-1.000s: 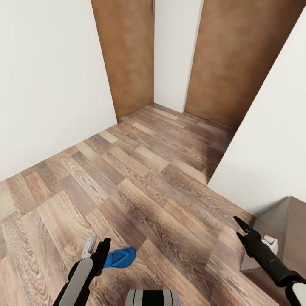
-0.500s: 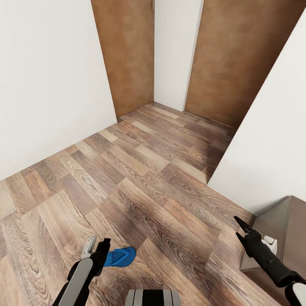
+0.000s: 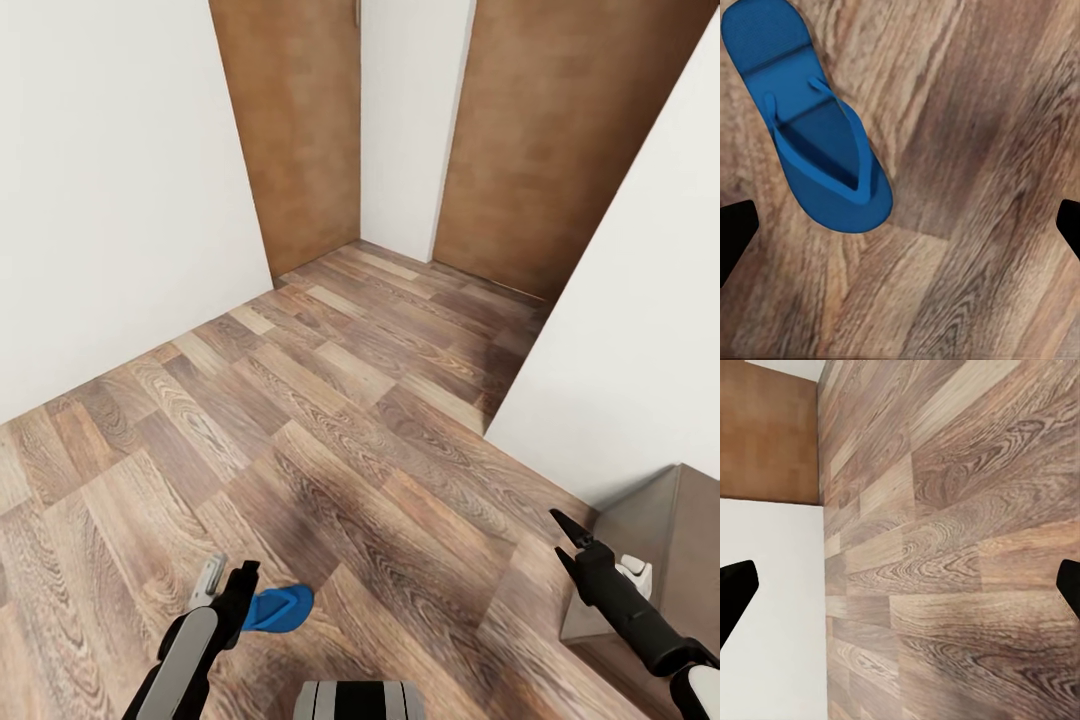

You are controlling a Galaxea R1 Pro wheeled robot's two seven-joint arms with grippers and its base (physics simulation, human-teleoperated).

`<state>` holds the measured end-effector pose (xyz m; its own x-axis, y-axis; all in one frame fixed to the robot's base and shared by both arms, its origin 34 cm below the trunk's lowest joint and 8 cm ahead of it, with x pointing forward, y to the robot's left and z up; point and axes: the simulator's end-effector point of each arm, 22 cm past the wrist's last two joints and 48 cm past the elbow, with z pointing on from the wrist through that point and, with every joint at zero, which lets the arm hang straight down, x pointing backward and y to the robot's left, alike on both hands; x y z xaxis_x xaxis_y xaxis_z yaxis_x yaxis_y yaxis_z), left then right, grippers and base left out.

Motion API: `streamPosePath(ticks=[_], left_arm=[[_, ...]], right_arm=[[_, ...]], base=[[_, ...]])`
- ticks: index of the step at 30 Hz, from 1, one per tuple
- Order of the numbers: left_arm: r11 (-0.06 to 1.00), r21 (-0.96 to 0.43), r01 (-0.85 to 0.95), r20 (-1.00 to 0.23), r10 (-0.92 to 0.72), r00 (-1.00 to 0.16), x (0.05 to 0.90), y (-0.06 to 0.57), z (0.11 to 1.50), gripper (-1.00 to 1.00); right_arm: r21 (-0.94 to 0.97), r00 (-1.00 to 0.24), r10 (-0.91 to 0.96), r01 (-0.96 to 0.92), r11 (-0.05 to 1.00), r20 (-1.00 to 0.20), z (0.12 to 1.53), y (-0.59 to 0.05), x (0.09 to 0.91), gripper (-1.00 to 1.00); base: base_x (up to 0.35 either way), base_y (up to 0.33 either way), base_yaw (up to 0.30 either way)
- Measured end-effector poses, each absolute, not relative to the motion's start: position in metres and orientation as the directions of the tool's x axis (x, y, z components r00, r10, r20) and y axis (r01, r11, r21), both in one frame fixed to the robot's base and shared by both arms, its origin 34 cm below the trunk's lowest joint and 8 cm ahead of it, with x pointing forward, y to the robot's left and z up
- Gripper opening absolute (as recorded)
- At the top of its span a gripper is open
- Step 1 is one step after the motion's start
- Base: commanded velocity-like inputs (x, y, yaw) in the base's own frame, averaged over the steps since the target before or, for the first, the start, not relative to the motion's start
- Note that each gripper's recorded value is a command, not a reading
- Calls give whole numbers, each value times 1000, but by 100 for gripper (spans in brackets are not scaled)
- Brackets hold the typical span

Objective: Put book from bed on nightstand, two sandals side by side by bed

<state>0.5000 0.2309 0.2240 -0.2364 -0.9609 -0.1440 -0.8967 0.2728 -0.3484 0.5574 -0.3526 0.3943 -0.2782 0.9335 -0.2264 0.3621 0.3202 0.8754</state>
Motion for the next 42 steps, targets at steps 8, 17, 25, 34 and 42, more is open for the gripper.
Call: streamPosePath(ticks=[8, 17, 25, 34, 42], left_arm=[[274, -348, -897, -142, -961, -239, 500, 230, 224, 100], [273, -348, -897, -142, -961, -238, 500, 230, 224, 100], [273, -348, -897, -141, -961, -238, 500, 229, 224, 100], [274, -318, -908, -133, -961, -243, 491, 229, 210, 100], [275, -297, -915, -127, -961, -247, 484, 228, 199, 100]], right_arm=[[875, -278, 934, 362, 320, -226, 394, -353, 557, 100], [875, -278, 934, 364, 320, -226, 394, -353, 557, 100], [875, -278, 934, 364, 320, -226, 394, -353, 557, 100], [862, -286, 933, 392, 320, -217, 377, -353, 554, 100], [852, -291, 933, 413, 320, -210, 365, -353, 550, 100]], base=[[6, -21, 0], [-22, -111, 0], [-2, -7, 0], [0, 0, 0], [0, 0, 0]])
